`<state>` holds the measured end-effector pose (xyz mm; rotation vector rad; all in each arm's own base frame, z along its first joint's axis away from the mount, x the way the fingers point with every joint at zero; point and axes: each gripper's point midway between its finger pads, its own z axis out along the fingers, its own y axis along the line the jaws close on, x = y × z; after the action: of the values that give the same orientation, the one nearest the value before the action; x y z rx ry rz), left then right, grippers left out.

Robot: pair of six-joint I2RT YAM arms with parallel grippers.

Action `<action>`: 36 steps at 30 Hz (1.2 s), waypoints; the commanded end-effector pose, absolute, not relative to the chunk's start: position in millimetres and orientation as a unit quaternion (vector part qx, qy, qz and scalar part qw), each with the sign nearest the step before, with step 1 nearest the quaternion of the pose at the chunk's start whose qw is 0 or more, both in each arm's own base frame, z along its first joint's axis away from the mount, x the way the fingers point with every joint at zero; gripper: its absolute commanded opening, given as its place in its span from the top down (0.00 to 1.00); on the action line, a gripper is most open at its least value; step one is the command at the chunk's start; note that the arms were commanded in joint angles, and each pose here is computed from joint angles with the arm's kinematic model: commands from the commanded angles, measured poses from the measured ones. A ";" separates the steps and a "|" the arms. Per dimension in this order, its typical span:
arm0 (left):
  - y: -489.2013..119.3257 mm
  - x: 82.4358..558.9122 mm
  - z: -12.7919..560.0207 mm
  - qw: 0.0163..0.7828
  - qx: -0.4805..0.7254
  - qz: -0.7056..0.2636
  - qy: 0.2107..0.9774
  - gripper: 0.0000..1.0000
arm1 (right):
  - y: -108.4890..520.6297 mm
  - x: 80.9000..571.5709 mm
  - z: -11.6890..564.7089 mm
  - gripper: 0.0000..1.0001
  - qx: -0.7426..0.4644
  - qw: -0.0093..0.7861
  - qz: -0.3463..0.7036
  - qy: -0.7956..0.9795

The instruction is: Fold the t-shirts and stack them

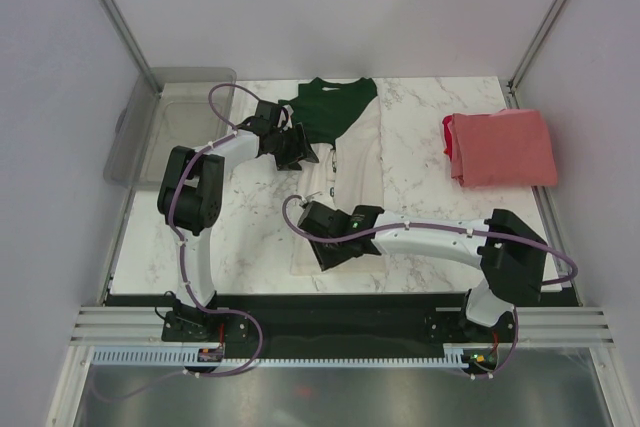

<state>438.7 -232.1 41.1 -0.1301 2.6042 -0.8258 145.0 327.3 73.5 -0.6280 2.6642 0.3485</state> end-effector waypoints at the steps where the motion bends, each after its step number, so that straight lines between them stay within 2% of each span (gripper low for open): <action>1: -236.0 452.2 73.2 0.248 -0.023 -0.303 0.920 0.31 | 358.2 148.0 89.5 0.60 -0.226 0.202 0.174 0.937; 15: -235.7 454.2 69.6 0.248 -0.021 -0.300 0.921 0.31 | 351.0 156.0 42.4 0.64 -0.166 0.164 0.192 0.953; 23: -234.9 454.6 68.7 0.247 -0.023 -0.297 0.922 0.31 | 343.7 147.1 28.1 0.62 -0.157 0.148 0.195 0.957; 28: -233.9 454.8 68.4 0.247 -0.024 -0.296 0.922 0.31 | 349.0 142.4 27.9 0.66 -0.157 0.139 0.217 0.953; 33: -234.1 454.1 66.3 0.246 -0.024 -0.294 0.923 0.31 | 348.2 137.6 23.0 0.66 -0.157 0.128 0.220 0.954; 36: -233.8 454.8 66.6 0.247 -0.023 -0.293 0.923 0.31 | 347.1 137.5 23.8 0.85 -0.156 0.130 0.221 0.954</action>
<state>438.7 -231.6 40.7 -0.1318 2.6055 -0.8221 138.6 341.6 20.1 -0.4712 2.7813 0.5901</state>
